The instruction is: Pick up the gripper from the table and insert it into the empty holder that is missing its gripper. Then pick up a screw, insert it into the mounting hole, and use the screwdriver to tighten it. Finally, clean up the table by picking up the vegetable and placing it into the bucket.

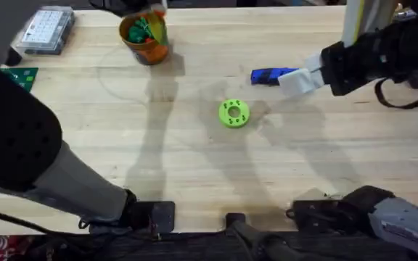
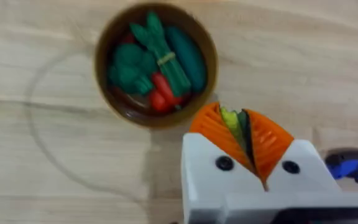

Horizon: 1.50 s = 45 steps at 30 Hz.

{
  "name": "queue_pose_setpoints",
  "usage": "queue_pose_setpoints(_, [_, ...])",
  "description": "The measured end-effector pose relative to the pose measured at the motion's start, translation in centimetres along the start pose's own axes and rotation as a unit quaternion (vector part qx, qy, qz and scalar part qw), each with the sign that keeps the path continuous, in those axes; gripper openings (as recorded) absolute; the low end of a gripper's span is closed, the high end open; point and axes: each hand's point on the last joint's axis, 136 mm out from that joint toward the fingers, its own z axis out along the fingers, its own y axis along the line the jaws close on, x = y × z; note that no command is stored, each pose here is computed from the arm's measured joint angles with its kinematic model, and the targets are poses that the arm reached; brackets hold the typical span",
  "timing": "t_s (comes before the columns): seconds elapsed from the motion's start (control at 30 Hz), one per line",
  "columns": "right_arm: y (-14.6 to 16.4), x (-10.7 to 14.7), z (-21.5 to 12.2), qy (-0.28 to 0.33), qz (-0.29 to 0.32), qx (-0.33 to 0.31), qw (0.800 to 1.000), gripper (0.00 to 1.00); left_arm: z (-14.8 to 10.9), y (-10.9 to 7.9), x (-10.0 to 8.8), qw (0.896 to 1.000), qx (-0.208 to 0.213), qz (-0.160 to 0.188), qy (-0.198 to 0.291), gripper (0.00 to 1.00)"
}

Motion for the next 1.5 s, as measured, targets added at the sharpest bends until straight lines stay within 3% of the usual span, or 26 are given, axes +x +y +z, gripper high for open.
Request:
queue_pose_setpoints(0.2, [0.0,0.0,0.0,0.0,-0.001,0.0,1.0,0.974,-3.2,2.2,-5.2,0.997,-0.013,0.015,-0.071,0.028])
queue_pose_setpoints(0.37, [0.0,0.0,0.0,0.0,-0.001,0.0,1.0,0.974,-4.5,4.9,-7.2,0.995,-0.03,0.004,-0.098,0.027])
queue_pose_setpoints(0.5, [0.0,0.0,0.0,0.0,-0.001,0.0,1.0,0.974,-4.7,7.2,-7.5,0.994,-0.045,-0.011,-0.1,0.028])
queue_pose_setpoints(0.6, [0.0,0.0,0.0,0.0,-0.001,0.0,1.0,0.974,-4.4,7.8,-7.4,0.994,-0.049,-0.015,-0.097,0.027])
queue_pose_setpoints(0.97, [0.0,0.0,0.0,0.0,-0.001,0.0,1.0,0.974,2.9,8.6,-6.1,0.997,-0.052,-0.031,-0.048,0.026])
queue_pose_setpoints(1.4, [0.0,0.0,0.0,0.0,-0.001,0.0,1.0,0.974,3.1,8.8,-5.1,0.997,-0.055,-0.036,-0.027,0.025])
queue_pose_setpoints(1.47, [0.0,0.0,0.0,0.0,-0.001,0.0,1.0,0.974,3.1,8.8,-5.1,0.997,-0.055,-0.037,-0.027,0.071])
queue_pose_setpoints(1.5, [0.0,0.0,0.0,0.0,-0.001,0.0,1.0,0.974,3.1,8.8,-5.1,0.997,-0.055,-0.037,-0.027,0.186])
